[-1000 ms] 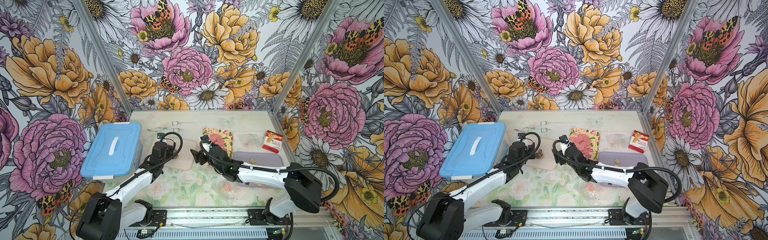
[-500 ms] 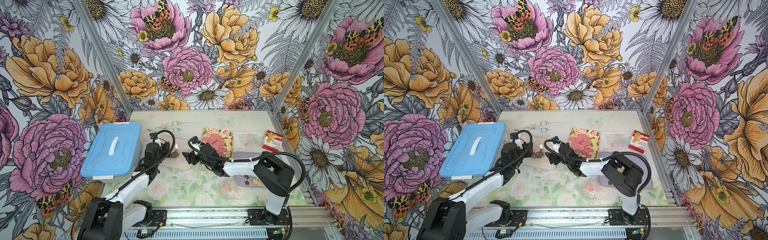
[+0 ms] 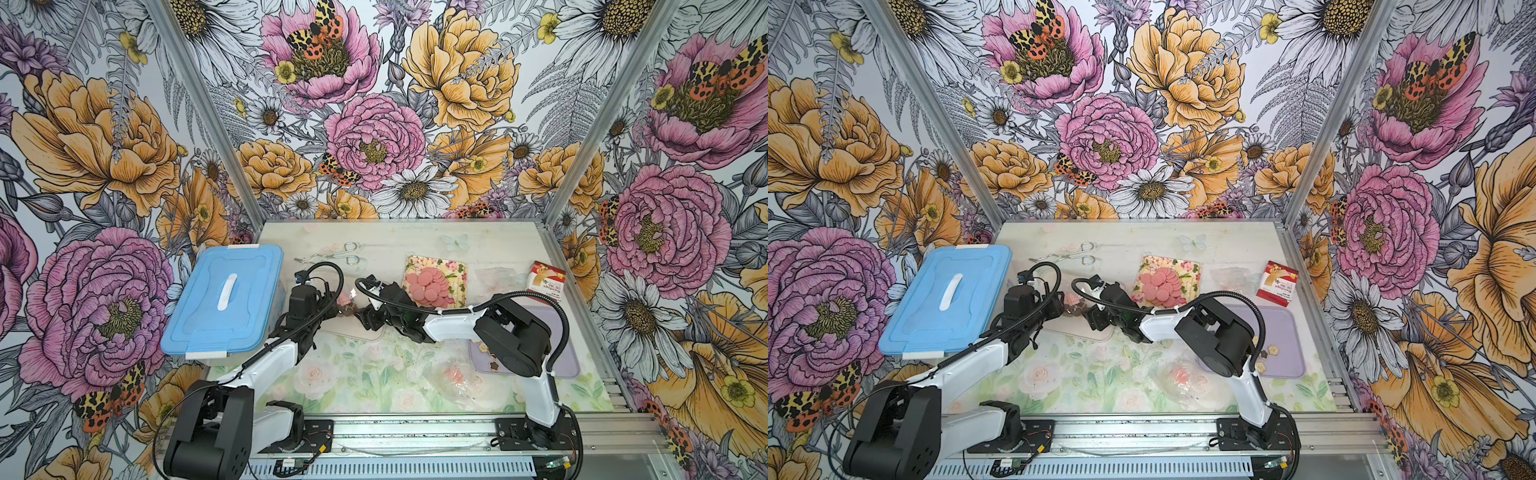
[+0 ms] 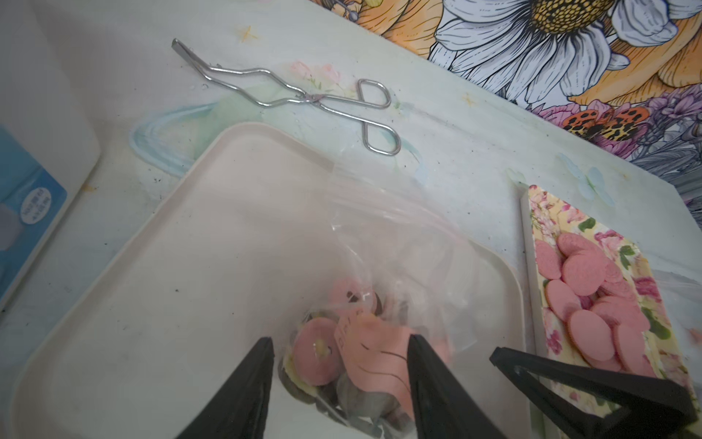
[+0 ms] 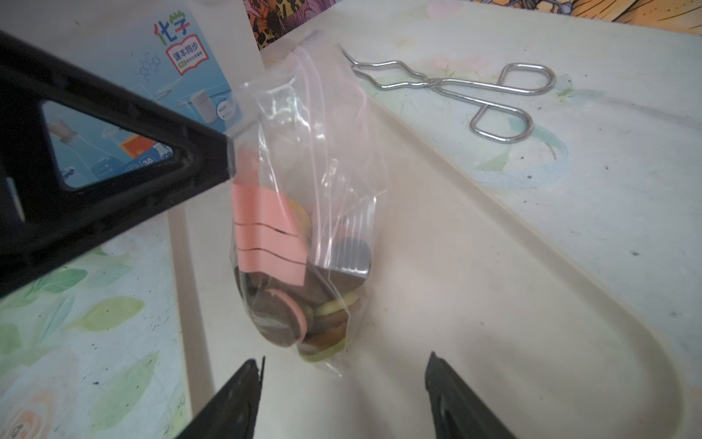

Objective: Pour cookies out of the ziploc bag
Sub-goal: 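Place the ziploc bag on the tray, then pour the cookies out of the ziploc bag onto the tray.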

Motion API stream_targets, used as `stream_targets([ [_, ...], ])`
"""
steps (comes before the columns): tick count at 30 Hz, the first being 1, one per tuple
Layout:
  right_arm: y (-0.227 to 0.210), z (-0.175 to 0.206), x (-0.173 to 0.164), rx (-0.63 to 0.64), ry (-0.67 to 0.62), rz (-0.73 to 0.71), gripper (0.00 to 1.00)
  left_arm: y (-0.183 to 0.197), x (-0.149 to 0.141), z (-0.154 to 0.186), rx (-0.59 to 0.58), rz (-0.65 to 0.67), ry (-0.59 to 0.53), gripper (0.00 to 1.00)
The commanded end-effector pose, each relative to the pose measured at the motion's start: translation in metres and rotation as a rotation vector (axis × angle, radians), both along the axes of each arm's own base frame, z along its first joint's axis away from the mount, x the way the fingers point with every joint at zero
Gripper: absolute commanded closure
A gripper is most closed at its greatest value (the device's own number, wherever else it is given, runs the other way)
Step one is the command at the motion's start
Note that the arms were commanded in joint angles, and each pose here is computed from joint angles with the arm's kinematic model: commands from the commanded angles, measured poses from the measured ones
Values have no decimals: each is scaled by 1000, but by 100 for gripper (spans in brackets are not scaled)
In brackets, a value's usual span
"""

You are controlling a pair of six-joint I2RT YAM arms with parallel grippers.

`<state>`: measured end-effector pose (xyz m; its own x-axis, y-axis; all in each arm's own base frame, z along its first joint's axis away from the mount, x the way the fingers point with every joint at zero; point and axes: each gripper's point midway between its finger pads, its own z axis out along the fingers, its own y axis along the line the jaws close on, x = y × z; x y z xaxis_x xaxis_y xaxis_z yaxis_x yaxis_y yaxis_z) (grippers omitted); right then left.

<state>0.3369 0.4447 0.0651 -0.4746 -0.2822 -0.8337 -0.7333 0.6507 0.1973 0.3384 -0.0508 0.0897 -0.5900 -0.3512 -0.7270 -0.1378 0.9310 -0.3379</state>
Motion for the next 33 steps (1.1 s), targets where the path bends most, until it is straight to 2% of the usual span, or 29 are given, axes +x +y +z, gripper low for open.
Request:
stream_targets([
  [1, 8, -14, -5, -14, 35, 26, 33, -11, 14, 20, -62, -48, -64, 41],
  [3, 10, -20, -5, -23, 47, 34, 39, -12, 16, 20, -69, -51, -68, 41],
  [8, 14, -28, -7, -34, 60, 61, 45, 2, 16, 10, -39, 20, -22, 37],
  [16, 18, -30, -7, -53, 57, 85, 47, 3, 18, 7, -60, 25, -21, 37],
  [25, 26, -39, -14, -83, 70, 124, 57, 8, 17, 11, -67, 47, -37, 35],
  [30, 31, -45, -18, -94, 77, 146, 67, 6, 18, 10, -76, 38, -34, 35],
  [33, 33, -47, -20, -97, 78, 152, 76, 4, 18, 10, -81, 31, -34, 34],
])
